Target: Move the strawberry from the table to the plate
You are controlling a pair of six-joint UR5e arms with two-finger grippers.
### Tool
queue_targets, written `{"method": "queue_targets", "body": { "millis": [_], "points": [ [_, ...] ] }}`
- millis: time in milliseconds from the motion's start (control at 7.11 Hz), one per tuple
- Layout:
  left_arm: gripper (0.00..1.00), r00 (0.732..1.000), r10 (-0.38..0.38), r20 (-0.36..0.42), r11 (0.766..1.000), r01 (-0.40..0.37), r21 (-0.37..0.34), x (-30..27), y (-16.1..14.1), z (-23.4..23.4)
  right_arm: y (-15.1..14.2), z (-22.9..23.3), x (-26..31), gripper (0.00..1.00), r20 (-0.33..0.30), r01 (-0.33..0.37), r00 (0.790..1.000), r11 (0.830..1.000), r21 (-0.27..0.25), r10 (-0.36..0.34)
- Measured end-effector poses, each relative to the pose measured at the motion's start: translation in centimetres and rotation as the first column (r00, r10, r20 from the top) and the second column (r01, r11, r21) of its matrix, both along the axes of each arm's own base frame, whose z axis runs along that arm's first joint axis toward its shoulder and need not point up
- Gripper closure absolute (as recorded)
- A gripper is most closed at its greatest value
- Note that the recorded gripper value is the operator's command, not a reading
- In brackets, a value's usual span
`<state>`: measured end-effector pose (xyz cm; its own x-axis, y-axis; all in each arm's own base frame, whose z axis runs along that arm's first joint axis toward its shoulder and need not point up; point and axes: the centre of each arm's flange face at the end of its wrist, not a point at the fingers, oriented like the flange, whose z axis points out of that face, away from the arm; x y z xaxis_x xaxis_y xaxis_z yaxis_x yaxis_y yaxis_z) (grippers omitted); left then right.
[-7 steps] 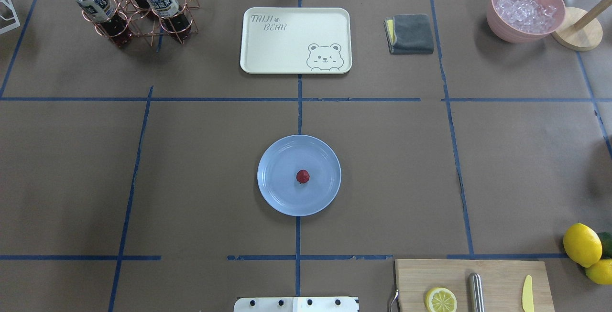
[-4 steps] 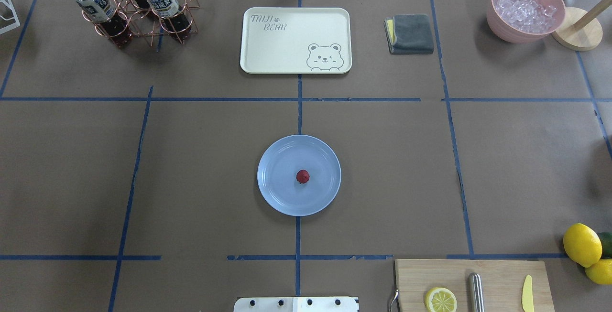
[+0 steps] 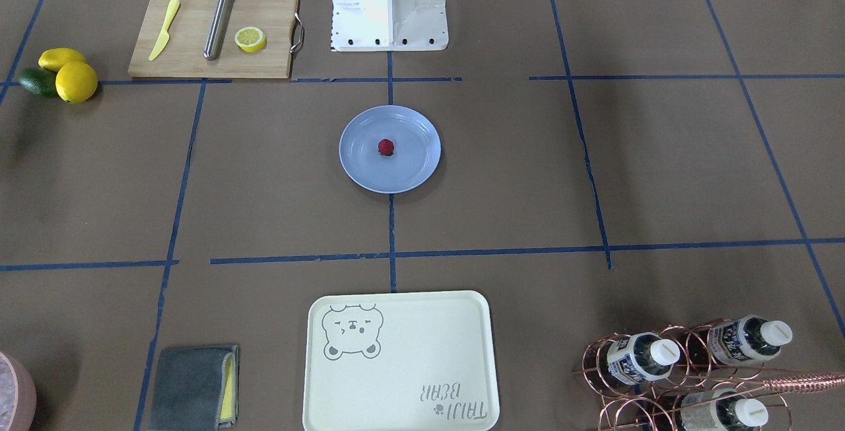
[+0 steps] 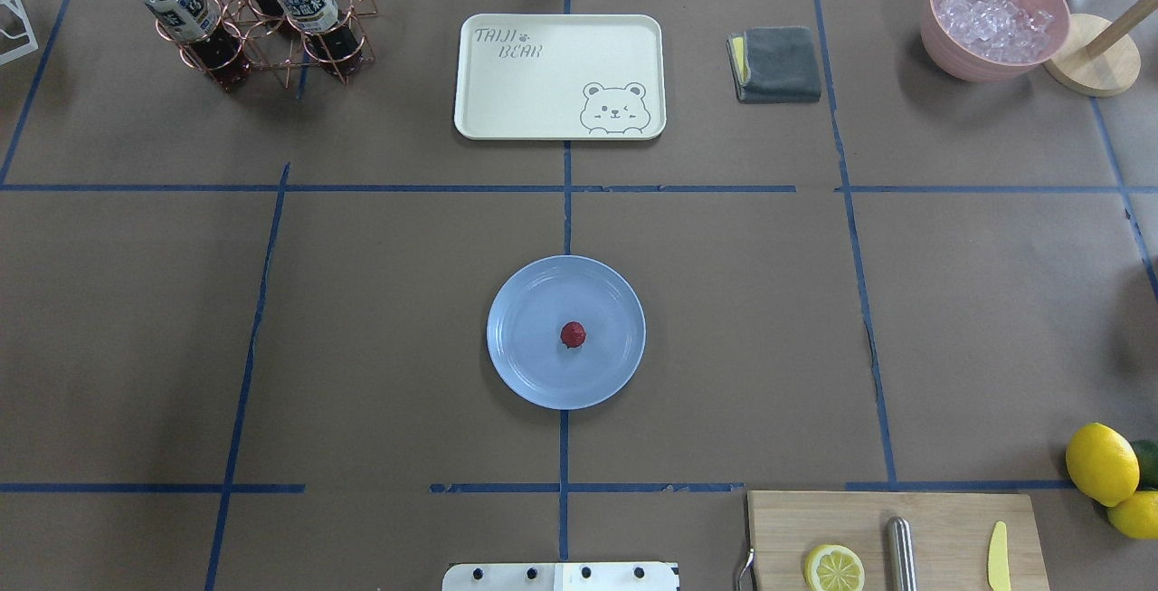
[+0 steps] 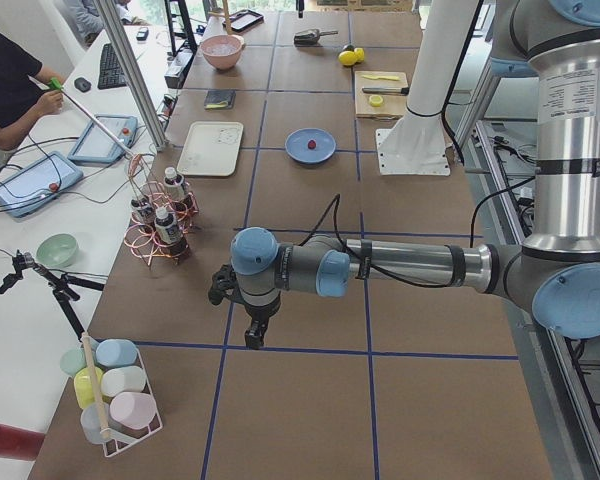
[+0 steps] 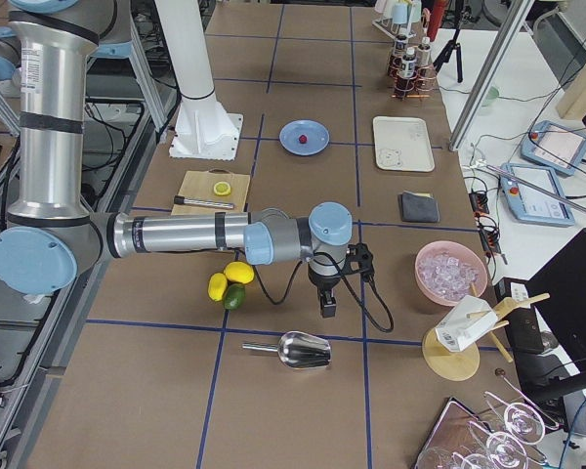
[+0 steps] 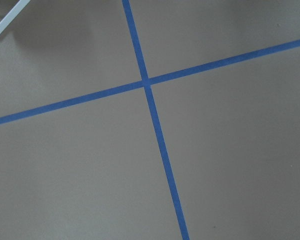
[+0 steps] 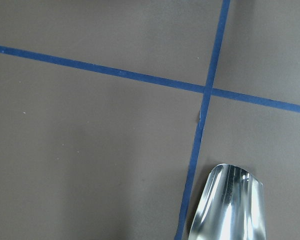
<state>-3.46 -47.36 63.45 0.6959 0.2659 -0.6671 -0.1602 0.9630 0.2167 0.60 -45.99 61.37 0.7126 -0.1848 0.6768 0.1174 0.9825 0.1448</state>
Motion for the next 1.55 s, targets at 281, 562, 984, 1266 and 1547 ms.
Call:
{"method": "queue_targets", "body": {
  "millis": [281, 562, 984, 1266, 1547],
  "points": [
    [0.00, 1.000, -0.001, 0.002, 1.000, 0.000, 0.026, -0.1, -1.1, -1.0, 0.1, 0.0, 0.0, 0.00, 0.004, 0.000, 1.000, 1.000, -0.003, 0.000],
    [0.00, 1.000, -0.004, 0.004, 1.000, 0.004, 0.017, -0.3, -0.9, -0.8, 0.1, -0.1, -0.1, 0.00, 0.019, 0.002, 1.000, 1.000, -0.006, -0.001],
    [0.00, 0.999, -0.044, -0.002, 0.999, 0.044, -0.032, -0.4, 0.3, -0.2, 0.2, -0.2, -0.2, 0.00, 0.029, 0.002, 1.000, 1.000, -0.008, -0.002],
    [0.00, 0.998, -0.067, -0.004, 0.997, 0.067, -0.042, -0.5, 1.3, 0.7, 0.1, -0.1, -0.2, 0.00, 0.030, 0.002, 1.000, 1.000, -0.009, -0.002],
    [0.00, 0.997, -0.074, -0.007, 0.997, 0.073, -0.015, -0.5, 1.5, 1.1, 0.1, -0.3, -0.2, 0.00, 0.030, 0.000, 1.000, 1.000, -0.008, 0.000]
  ]
}}
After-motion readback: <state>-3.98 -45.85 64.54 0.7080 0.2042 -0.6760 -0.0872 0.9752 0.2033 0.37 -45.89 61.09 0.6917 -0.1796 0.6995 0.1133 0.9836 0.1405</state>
